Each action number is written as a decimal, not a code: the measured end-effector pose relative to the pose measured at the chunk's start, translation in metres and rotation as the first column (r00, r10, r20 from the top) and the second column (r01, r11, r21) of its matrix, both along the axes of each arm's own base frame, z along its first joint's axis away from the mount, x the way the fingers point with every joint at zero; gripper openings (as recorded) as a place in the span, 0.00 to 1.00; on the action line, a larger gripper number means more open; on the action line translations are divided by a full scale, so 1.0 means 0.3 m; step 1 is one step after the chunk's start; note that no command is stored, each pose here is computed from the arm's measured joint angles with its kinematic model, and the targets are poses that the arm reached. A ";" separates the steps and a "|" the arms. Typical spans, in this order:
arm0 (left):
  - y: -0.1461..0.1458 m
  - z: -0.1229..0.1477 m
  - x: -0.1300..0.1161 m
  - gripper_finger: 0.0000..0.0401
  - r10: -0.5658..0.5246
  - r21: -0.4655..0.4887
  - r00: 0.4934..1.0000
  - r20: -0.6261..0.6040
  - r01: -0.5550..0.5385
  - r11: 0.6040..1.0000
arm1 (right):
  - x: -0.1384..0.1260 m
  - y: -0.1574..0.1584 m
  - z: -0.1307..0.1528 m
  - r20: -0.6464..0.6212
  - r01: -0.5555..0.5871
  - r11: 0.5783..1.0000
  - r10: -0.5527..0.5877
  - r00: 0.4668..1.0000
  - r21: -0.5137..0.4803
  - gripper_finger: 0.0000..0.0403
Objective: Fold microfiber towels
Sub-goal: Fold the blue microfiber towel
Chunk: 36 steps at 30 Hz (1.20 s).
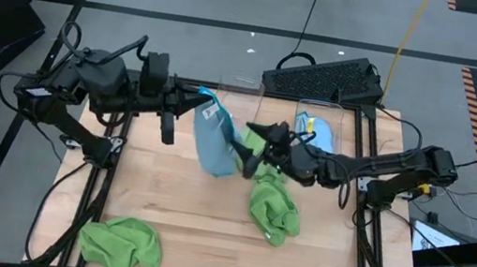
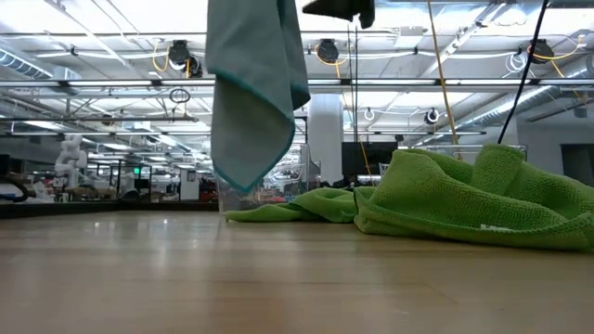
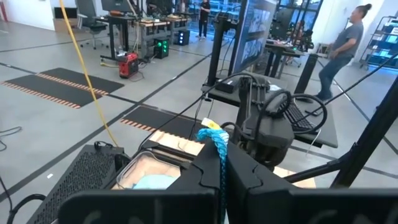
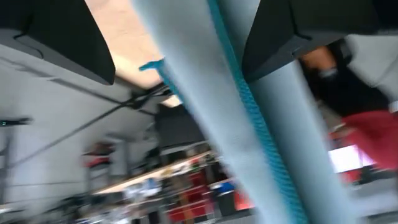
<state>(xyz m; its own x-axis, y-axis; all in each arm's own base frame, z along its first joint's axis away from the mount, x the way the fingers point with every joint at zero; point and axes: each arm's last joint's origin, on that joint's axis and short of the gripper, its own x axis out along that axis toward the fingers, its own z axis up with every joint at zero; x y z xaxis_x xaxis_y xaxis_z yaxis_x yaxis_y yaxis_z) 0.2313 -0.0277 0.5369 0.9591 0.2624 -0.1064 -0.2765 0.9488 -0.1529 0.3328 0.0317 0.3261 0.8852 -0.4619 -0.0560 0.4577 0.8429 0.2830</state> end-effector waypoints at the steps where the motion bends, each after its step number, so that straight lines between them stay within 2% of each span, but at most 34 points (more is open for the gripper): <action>1: 0.000 0.000 0.000 0.00 0.000 0.000 1.000 0.000 0.000 1.000 | -0.001 -0.009 0.000 -0.001 0.033 0.999 -0.033 0.999 -0.002 0.85; 4: 0.000 0.000 0.000 0.00 0.000 0.000 1.000 0.001 0.000 1.000 | -0.001 -0.042 -0.006 -0.021 0.094 0.996 -0.094 0.995 -0.009 0.84; 9: 0.000 0.002 0.000 0.00 0.000 -0.001 1.000 0.006 0.000 1.000 | -0.002 -0.077 -0.025 -0.083 0.124 0.992 -0.126 0.989 -0.022 0.84; 13: 0.000 0.006 0.001 0.00 0.000 -0.003 1.000 0.020 0.000 1.000 | -0.004 -0.079 -0.043 -0.144 0.112 0.993 -0.116 0.983 -0.036 0.84; 17: 0.000 0.007 0.001 0.00 0.000 -0.004 1.000 0.022 0.000 1.000 | -0.008 -0.076 -0.067 -0.240 0.054 0.996 -0.068 0.968 -0.066 0.82; 22: 0.000 0.009 0.001 0.00 0.005 -0.005 1.000 0.028 -0.004 1.000 | -0.013 -0.073 -0.101 -0.294 0.004 0.996 -0.032 0.955 -0.094 0.72; 27: 0.000 0.009 0.001 0.00 0.006 -0.005 1.000 0.029 -0.006 1.000 | -0.024 -0.067 -0.173 -0.273 -0.051 0.998 0.037 0.961 -0.043 0.59; 36: 0.001 0.012 0.001 0.00 0.010 -0.006 0.999 0.037 -0.009 1.000 | -0.050 -0.067 -0.259 -0.242 -0.056 0.998 0.057 0.969 0.010 0.40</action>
<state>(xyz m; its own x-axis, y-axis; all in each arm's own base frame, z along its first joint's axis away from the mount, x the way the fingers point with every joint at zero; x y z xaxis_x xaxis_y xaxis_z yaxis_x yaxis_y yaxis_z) 0.2316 -0.0275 0.5404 0.9599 0.2709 -0.0727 -0.2796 0.9452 -0.1686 0.3179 0.0115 0.2485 0.8696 -0.4113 -0.2733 0.4649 0.8684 0.1723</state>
